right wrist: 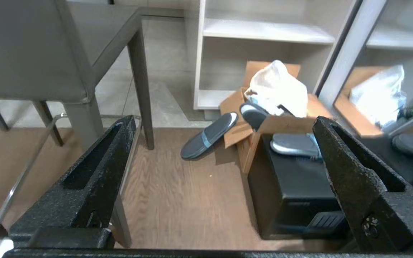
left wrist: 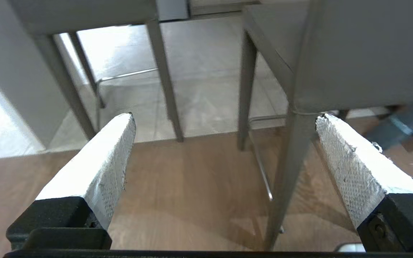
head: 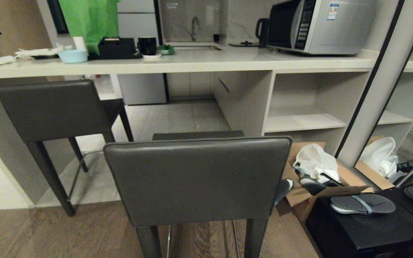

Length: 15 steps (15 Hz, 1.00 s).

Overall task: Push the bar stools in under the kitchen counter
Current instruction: Pull the gray chair out from under the dining table

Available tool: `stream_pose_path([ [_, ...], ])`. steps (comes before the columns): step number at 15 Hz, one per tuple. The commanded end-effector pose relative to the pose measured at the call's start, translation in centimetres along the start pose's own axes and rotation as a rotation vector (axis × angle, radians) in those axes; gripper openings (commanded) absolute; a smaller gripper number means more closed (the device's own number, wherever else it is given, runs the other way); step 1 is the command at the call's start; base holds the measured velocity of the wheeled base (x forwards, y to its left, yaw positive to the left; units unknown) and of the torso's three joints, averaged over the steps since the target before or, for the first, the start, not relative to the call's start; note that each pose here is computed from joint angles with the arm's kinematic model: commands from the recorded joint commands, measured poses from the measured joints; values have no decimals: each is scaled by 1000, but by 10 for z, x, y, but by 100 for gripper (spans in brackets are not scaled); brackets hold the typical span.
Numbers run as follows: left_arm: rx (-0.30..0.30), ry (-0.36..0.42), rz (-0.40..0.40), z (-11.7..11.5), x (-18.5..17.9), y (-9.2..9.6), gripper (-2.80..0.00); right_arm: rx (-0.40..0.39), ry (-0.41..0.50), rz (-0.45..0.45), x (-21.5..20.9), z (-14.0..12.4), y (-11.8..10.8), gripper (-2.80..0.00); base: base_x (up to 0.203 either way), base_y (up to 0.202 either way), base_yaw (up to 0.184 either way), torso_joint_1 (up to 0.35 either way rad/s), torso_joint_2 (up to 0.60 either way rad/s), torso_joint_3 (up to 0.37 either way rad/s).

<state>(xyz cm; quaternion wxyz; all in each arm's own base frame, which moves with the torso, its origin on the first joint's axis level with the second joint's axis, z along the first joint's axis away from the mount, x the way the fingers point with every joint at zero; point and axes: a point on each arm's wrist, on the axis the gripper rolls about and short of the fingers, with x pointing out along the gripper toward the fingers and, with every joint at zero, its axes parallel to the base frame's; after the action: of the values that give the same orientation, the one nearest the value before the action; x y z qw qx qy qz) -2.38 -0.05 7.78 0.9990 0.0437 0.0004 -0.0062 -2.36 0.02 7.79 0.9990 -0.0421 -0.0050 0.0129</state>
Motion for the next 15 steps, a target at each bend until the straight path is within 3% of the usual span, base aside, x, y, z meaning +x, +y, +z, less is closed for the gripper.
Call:
stream_pose_path([
  [1,1,11,-5,-2,0,0,0,2,9,1,1,-2,0,0,0,0,0,0,0,0],
  [8,-12,9,4,-3,1,0,0,16,10,3,1,-2,0,0,0,0,0,0,0,0],
  [9,-12,8,4,-3,1,0,0,22,10,1,1,-2,0,-280,0,0,0,0,0,0],
  [13,-44,6,10,-3,1,0,0,16,10,5,1,-2,0,-280,0,0,0,0,0,0],
  [15,-89,-1,14,-2,1,0,0,23,11,2,1,-3,0,-280,0,0,0,0,0,0],
])
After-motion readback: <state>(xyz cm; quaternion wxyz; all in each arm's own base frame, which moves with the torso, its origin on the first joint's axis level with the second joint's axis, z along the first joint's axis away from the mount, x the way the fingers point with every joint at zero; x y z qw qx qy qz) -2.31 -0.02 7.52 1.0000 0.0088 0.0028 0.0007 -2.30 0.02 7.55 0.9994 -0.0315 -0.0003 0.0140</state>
